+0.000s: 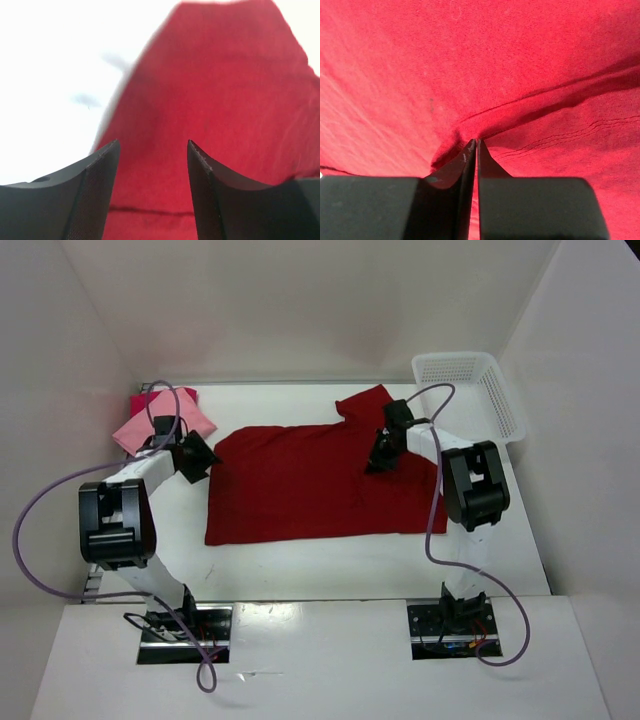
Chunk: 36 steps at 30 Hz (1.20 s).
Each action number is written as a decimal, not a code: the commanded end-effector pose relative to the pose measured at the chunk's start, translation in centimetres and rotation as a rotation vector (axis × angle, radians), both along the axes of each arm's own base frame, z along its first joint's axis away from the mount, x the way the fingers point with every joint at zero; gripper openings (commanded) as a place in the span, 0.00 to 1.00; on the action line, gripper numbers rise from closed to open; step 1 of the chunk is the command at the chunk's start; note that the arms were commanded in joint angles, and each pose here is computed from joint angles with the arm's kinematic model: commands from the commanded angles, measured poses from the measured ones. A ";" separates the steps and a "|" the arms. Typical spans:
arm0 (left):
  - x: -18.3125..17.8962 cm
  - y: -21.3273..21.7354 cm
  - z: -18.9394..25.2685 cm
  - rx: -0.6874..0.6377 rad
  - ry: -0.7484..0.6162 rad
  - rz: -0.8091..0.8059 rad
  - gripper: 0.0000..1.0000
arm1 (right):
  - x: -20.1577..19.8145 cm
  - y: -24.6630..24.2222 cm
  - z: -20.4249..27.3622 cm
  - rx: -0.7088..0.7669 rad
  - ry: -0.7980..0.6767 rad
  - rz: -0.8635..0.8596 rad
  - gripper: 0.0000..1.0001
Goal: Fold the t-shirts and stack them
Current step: Fold the flattened tshirt in 1/3 of the way, then grap the side of the flattened tshirt furthest away from the robot with both arms
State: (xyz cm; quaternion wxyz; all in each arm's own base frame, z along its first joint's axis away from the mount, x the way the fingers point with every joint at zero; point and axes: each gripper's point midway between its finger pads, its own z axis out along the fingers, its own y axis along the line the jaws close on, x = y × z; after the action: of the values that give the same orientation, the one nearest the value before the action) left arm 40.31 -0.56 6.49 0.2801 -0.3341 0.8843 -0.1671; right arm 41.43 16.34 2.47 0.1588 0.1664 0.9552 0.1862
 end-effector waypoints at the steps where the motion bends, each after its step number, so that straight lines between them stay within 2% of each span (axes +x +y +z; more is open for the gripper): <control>1: 3.5 2.1 1.6 0.054 -0.099 0.053 0.64 | 0.6 0.2 3.5 0.036 -0.097 0.012 0.12; 4: 5.2 2.5 1.9 0.053 -0.147 0.089 0.66 | 0.4 0.4 5.3 0.058 -0.141 0.019 0.21; 7: 7.5 3.0 0.6 0.053 -0.144 0.103 0.64 | -0.7 0.8 6.5 0.092 -0.147 0.048 0.21; 10: 9.0 2.8 -0.7 0.031 -0.126 0.086 0.56 | -1.9 0.9 6.6 0.110 -0.135 0.060 0.15; 12: 10.6 2.8 0.0 0.025 -0.158 0.078 0.49 | -2.2 0.8 7.2 0.113 -0.147 0.060 0.14; 20: 13.8 1.9 -1.9 0.038 -0.154 0.013 0.46 | -3.1 1.3 7.9 0.148 -0.148 0.081 0.14; 22: 13.7 1.1 -2.4 0.032 -0.142 -0.013 0.38 | -3.1 1.3 7.9 0.148 -0.149 0.081 0.14; 23: 13.5 0.4 -2.5 0.024 -0.134 -0.029 0.29 | -2.8 1.3 8.2 0.150 -0.157 0.081 0.14; 26: 12.5 0.2 -2.7 0.030 -0.123 -0.053 0.18 | -2.3 1.5 8.9 0.154 -0.177 0.083 0.14; 27: 12.4 0.1 -1.9 0.032 -0.142 -0.053 0.13 | -2.3 1.5 8.9 0.154 -0.177 0.083 0.14; 31: 11.4 0.3 1.0 0.040 -0.203 -0.022 0.04 | -1.9 1.7 9.3 0.165 -0.184 0.089 0.14; 32: 11.3 0.1 3.6 0.038 -0.260 -0.029 0.02 | -1.9 1.7 8.8 0.162 -0.172 0.088 0.14; 34: 10.2 -1.0 5.2 0.042 -0.284 -0.033 0.00 | -2.0 1.9 8.5 0.169 -0.161 0.093 0.14; 35: 9.9 -1.6 8.5 0.047 -0.366 -0.043 0.00 | -1.8 1.9 8.6 0.171 -0.171 0.094 0.14; 36: 9.4 -1.8 9.4 0.063 -0.390 -0.036 0.00 | -1.8 1.9 8.6 0.171 -0.171 0.094 0.14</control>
State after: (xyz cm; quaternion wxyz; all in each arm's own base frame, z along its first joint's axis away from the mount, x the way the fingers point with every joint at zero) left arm 48.84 -1.16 7.16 0.3470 -0.3075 0.8674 -0.1806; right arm 37.99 17.84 8.12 0.1738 0.1361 0.9383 0.2661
